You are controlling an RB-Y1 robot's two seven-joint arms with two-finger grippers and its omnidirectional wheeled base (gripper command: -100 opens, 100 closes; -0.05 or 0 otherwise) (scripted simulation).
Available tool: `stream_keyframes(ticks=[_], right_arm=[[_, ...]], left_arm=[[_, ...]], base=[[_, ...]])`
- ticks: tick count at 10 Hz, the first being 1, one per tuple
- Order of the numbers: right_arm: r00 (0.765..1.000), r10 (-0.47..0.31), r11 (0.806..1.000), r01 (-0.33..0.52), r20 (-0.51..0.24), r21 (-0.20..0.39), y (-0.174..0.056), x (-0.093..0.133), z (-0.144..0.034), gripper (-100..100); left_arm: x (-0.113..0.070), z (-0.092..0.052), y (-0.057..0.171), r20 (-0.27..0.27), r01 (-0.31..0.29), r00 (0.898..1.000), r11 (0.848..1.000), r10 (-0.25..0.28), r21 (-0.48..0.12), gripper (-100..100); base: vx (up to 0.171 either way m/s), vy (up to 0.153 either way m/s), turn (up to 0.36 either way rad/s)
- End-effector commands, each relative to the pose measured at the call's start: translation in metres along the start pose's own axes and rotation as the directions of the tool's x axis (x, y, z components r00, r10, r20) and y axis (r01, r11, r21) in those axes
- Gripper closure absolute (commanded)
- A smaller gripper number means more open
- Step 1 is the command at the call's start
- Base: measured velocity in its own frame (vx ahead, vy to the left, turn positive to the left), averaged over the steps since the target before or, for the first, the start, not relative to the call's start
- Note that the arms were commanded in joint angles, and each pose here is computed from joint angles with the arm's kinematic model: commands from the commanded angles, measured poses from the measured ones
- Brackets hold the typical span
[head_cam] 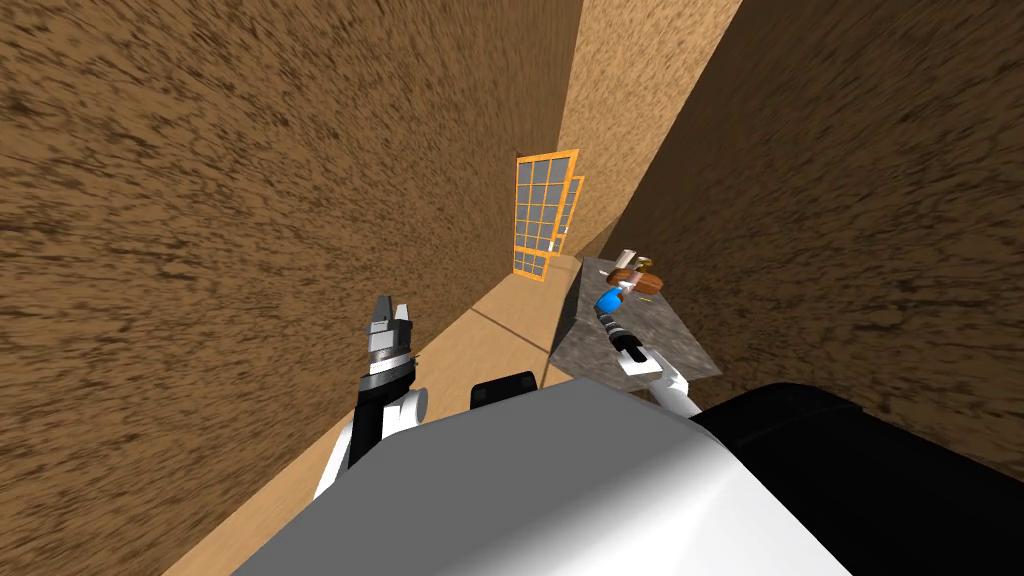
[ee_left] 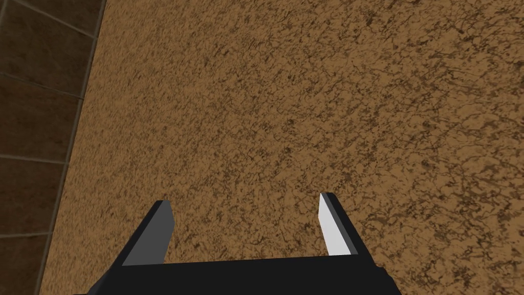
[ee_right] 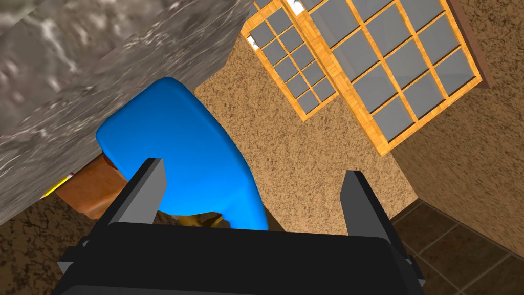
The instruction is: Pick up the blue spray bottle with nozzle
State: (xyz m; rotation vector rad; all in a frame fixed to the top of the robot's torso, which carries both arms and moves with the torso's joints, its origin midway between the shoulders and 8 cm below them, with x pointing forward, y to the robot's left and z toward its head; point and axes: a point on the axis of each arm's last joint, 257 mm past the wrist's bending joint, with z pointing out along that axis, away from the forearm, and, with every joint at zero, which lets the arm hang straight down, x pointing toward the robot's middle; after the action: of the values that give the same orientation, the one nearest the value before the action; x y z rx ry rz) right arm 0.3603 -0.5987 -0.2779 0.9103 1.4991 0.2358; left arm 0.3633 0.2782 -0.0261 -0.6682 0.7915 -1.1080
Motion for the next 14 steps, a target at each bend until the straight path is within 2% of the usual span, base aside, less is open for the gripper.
stream_keyframes(ticks=[1,2,3,4,6,7,8,10,11,13,14], right_arm=[[0.999,-0.049,0.997,0.049,0.010,0.057,-0.026,-0.020,0.001,-100],[0.999,-0.048,0.995,0.048,0.004,0.085,-0.040,-0.017,-0.002,-100],[0.999,-0.048,0.995,0.048,0.003,0.089,-0.042,-0.017,-0.002,-100],[0.995,-0.095,0.986,0.092,0.013,0.138,-0.061,-0.038,-0.001,-100],[0.996,-0.093,0.981,0.091,0.005,0.171,-0.078,-0.035,-0.006,-100],[0.996,-0.093,0.981,0.091,0.005,0.171,-0.078,-0.035,-0.006,-100],[0.990,-0.138,0.966,0.132,0.012,0.222,-0.097,-0.058,-0.007,-100],[0.991,-0.136,0.959,0.131,0.005,0.252,-0.112,-0.056,-0.012,-100],[0.984,-0.180,0.943,0.168,0.015,0.288,-0.123,-0.080,-0.012,-100],[0.984,-0.176,0.931,0.165,0.004,0.327,-0.143,-0.078,-0.020,-100],[0.976,-0.217,0.908,0.198,0.011,0.370,-0.157,-0.103,-0.023,-100]], left_arm=[[0.000,0.000,0.000,0.000,0.000,1.000,1.000,0.000,0.000,0],[0.000,0.000,0.000,0.000,0.000,1.000,1.000,0.000,0.000,0],[0.000,0.000,0.000,0.000,0.000,1.000,1.000,0.000,0.000,0],[0.000,0.000,0.000,0.000,0.000,1.000,1.000,0.000,0.000,0],[0.000,0.000,0.000,0.000,0.000,1.000,1.000,0.000,0.000,0],[0.000,0.000,0.000,0.000,0.000,1.000,1.000,0.000,0.000,0],[0.000,0.000,0.000,0.000,0.000,1.000,1.000,0.000,0.000,0],[0.000,0.000,0.000,0.000,0.000,1.000,1.000,0.000,0.000,0],[0.000,0.000,0.000,0.000,0.000,1.000,1.000,0.000,0.000,0],[0.000,0.000,0.000,0.000,0.000,1.000,1.000,0.000,0.000,0],[0.000,0.000,0.000,0.000,0.000,1.000,1.000,0.000,0.000,0]], base=[[0.009,0.072,0.227],[0.015,0.067,0.127],[0.010,0.031,-0.021],[0.018,0.069,0.191],[0.011,0.044,0.068],[0.001,0.007,-0.015],[0.018,0.056,0.271],[0.015,0.039,0.033],[0.003,0.066,0.200],[0.016,0.040,0.068],[0.021,0.037,0.201]])
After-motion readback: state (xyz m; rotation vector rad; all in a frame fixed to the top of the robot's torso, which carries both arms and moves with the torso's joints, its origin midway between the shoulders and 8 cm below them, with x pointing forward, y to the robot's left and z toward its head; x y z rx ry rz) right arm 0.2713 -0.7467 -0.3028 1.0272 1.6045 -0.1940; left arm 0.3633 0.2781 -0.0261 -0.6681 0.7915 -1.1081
